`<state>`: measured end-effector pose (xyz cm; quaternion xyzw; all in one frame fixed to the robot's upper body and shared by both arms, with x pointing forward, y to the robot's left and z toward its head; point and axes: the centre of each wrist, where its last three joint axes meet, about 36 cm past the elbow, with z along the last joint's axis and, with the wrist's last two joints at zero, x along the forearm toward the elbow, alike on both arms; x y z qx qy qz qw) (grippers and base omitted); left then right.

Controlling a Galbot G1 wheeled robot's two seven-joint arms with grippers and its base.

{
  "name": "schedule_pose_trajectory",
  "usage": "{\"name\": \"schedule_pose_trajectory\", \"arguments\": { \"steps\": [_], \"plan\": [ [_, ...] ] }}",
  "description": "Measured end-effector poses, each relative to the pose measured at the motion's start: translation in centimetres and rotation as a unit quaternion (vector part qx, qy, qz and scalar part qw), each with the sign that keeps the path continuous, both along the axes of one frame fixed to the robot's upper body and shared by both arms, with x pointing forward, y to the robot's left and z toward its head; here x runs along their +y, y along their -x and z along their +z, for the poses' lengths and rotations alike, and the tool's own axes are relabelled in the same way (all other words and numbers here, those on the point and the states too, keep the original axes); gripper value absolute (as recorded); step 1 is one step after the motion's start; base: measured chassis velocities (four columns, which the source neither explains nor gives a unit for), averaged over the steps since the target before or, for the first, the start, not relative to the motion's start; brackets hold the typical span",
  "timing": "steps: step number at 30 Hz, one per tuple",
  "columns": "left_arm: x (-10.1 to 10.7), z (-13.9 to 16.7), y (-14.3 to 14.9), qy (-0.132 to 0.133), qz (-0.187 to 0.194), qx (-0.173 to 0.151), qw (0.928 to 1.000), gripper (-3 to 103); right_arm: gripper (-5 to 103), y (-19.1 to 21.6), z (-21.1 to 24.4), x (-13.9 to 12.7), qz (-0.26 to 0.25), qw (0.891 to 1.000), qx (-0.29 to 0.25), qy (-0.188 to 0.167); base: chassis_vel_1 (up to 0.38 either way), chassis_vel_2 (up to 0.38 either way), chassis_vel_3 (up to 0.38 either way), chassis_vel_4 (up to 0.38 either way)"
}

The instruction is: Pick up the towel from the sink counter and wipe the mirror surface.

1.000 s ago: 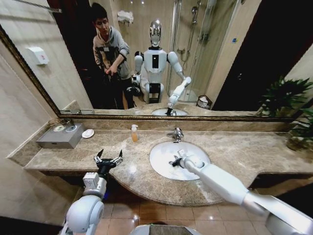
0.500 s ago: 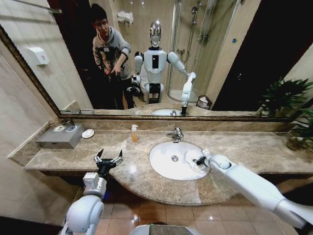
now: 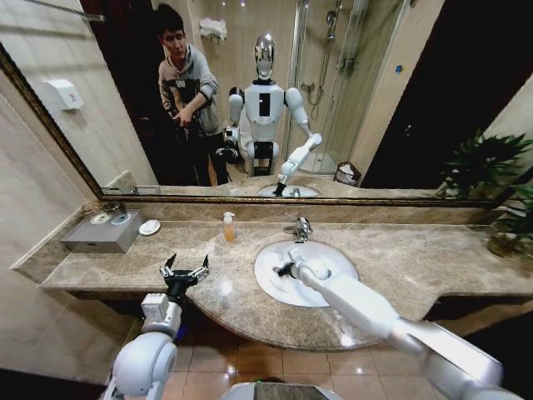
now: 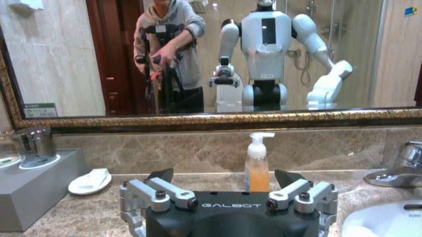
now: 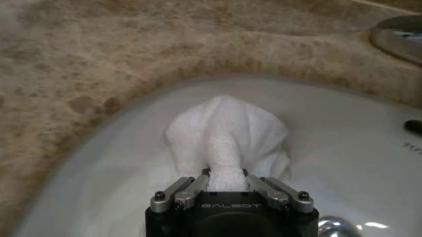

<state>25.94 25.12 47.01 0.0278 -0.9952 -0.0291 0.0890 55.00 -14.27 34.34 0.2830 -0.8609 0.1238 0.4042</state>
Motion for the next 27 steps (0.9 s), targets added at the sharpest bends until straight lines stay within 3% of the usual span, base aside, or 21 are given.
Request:
{"name": "schedule_pose_trajectory", "arguments": {
  "steps": [2, 5, 6, 8, 9, 11, 15, 21, 23, 25, 27],
  "plan": [
    [0.0, 0.0, 0.0, 0.0, 0.0, 0.0, 1.0, 100, 13, -0.1, -0.2, -0.6, -0.003, 1.0, -0.002, 0.009, 0.0, 0.0, 0.0, 0.0],
    [0.0, 0.0, 0.0, 0.0, 0.0, 0.0, 1.0, 100, 13, 0.1, -1.4, -5.7, -0.025, 0.998, -0.005, 0.05, 0.0, 0.0, 0.0, 0.0],
    [0.0, 0.0, 0.0, 0.0, 0.0, 0.0, 1.0, 100, 13, 0.1, -1.4, -5.7, -0.025, 0.998, -0.005, 0.05, 0.0, 0.0, 0.0, 0.0],
    [0.0, 0.0, 0.0, 0.0, 0.0, 0.0, 1.0, 100, 13, 0.7, -2.2, -11.8, -0.051, 0.994, -0.012, 0.092, 0.0, 0.0, 0.0, 0.0],
    [0.0, 0.0, 0.0, 0.0, 0.0, 0.0, 1.0, 100, 13, 0.7, -2.2, -11.8, -0.051, 0.994, -0.012, 0.092, 0.0, 0.0, 0.0, 0.0],
    [0.0, 0.0, 0.0, 0.0, 0.0, 0.0, 1.0, 100, 13, 1.5, -1.8, -17.0, -0.067, 0.99, -0.023, 0.119, 0.0, 0.0, 0.0, 0.0],
    [0.0, 0.0, 0.0, 0.0, 0.0, 0.0, 1.0, 100, 13, 2.2, -0.4, -21.2, -0.08, 0.986, -0.043, 0.137, 0.0, 0.0, 0.0, 0.0],
    [0.0, 0.0, 0.0, 0.0, 0.0, 0.0, 1.0, 100, 13, 2.4, -0.3, -20.1, -0.07, 0.988, -0.038, 0.131, 0.0, 0.0, 0.0, 0.0],
    [0.0, 0.0, 0.0, 0.0, 0.0, 0.0, 1.0, 100, 13, 2.6, -1.8, -15.5, -0.054, 0.993, -0.023, 0.1, 0.0, 0.0, 0.0, 0.0],
    [0.0, 0.0, 0.0, 0.0, 0.0, 0.0, 1.0, 100, 13, 2.6, -2.1, -14.0, -0.048, 0.995, -0.018, 0.088, 0.0, 0.0, 0.0, 0.0],
    [0.0, 0.0, 0.0, 0.0, 0.0, 0.0, 1.0, 100, 13, 3.1, -3.0, -8.1, -0.02, 0.999, -0.007, 0.041, 0.0, 0.0, 0.0, 0.0]
  ]
}}
